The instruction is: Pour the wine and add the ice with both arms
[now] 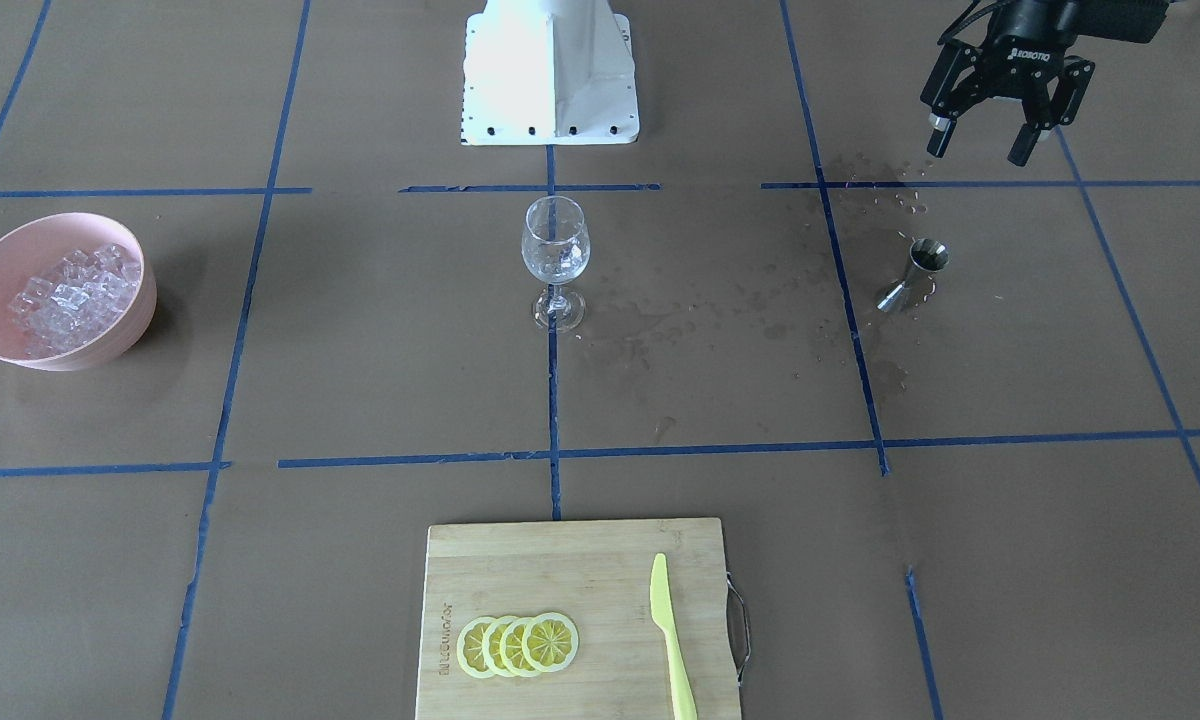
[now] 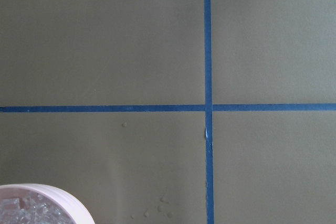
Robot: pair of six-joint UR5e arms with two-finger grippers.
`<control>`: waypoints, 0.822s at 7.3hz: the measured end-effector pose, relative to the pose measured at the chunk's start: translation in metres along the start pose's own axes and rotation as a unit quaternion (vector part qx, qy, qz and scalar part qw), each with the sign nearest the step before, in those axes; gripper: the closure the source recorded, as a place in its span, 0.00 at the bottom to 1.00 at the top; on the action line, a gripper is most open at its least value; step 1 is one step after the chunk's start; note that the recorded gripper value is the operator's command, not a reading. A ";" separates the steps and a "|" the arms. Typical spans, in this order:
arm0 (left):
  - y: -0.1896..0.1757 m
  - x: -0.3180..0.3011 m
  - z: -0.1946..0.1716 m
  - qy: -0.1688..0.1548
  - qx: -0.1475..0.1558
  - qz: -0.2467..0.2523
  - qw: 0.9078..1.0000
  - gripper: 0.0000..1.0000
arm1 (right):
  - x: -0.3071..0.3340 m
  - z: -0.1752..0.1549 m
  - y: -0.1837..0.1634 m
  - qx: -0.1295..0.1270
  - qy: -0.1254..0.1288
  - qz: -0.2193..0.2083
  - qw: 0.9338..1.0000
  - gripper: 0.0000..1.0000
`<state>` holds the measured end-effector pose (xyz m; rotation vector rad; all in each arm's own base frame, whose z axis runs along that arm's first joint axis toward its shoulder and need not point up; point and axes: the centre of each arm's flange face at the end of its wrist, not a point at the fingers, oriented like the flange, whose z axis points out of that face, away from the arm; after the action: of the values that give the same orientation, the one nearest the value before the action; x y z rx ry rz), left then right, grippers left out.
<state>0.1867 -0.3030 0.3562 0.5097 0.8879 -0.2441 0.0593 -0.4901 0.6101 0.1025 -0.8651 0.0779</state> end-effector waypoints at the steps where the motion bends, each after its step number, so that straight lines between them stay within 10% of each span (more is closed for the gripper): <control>1: 0.028 -0.001 0.011 -0.015 0.010 -0.019 1.000 0.01 | -0.002 -0.001 0.000 0.001 0.000 0.005 1.000 0.00; 6: 0.136 0.001 0.084 -0.079 0.113 -0.040 0.990 0.02 | -0.012 0.000 -0.004 0.007 -0.001 -0.003 1.000 0.00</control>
<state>0.2995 -0.2308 0.4429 0.6557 0.7315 -0.4562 0.0517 -0.4945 0.6011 0.1179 -0.8657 0.0789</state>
